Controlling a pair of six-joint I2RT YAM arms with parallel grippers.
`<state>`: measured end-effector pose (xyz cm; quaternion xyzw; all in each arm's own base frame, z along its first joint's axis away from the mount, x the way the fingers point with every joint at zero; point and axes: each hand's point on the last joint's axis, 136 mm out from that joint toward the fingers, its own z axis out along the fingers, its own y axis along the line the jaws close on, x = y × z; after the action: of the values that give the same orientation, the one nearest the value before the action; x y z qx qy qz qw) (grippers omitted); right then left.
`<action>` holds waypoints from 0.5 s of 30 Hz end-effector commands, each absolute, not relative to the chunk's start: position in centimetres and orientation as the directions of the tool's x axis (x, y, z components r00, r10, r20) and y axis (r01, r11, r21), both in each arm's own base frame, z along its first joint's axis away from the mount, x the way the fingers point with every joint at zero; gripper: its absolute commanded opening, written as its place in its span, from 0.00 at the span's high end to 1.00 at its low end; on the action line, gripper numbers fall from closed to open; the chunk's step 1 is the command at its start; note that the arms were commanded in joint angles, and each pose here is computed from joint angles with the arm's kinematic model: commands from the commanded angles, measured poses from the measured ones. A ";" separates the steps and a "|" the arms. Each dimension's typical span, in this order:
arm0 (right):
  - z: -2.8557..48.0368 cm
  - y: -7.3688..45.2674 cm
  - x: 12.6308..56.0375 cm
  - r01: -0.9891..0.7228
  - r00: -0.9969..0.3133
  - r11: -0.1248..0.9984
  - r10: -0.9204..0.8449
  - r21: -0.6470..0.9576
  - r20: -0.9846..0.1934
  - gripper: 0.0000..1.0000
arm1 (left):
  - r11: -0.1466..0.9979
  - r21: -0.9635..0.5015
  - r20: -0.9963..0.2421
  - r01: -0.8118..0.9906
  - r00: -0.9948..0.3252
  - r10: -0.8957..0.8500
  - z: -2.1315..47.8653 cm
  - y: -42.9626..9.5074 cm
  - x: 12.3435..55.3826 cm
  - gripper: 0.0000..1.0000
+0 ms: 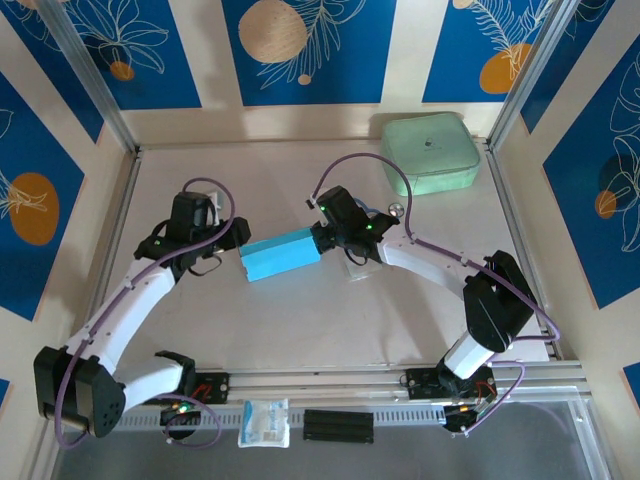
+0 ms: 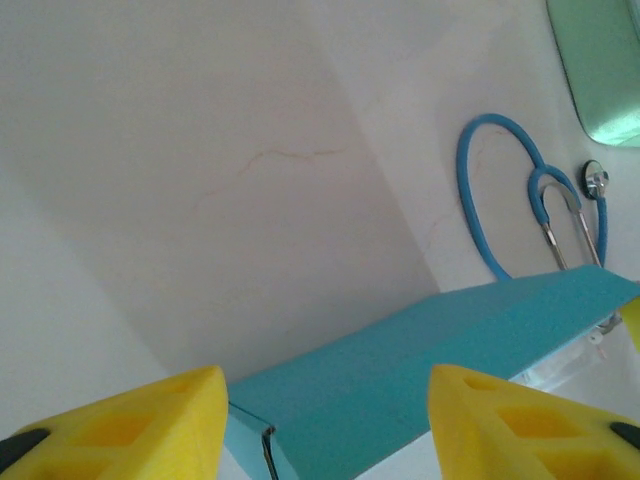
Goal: Fold the paper box
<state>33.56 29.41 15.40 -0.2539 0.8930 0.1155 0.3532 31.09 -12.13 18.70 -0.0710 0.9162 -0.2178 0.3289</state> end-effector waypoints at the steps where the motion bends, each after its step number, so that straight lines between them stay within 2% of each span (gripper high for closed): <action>1: 14.5 29.4 33.2 -0.541 -0.639 0.841 -0.405 0.008 -0.655 0.97 | 0.841 -0.541 -0.503 -0.023 -0.792 -0.345 18.0 -12.7 30.0 0.44; 8: 14.3 29.6 33.0 -0.548 -0.641 0.837 -0.407 0.016 -0.651 0.97 | 0.810 -0.580 -0.444 -0.088 -0.800 -0.405 15.3 -12.4 29.5 0.44; 15: 14.1 29.6 32.9 -0.548 -0.644 0.837 -0.410 0.014 -0.646 0.97 | 0.801 -0.589 -0.430 -0.106 -0.798 -0.423 14.4 -12.2 29.2 0.52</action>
<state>33.62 29.51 15.24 -0.2542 0.8930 0.1143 0.3533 30.07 -12.44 15.72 -0.1350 0.9012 -0.2792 0.3026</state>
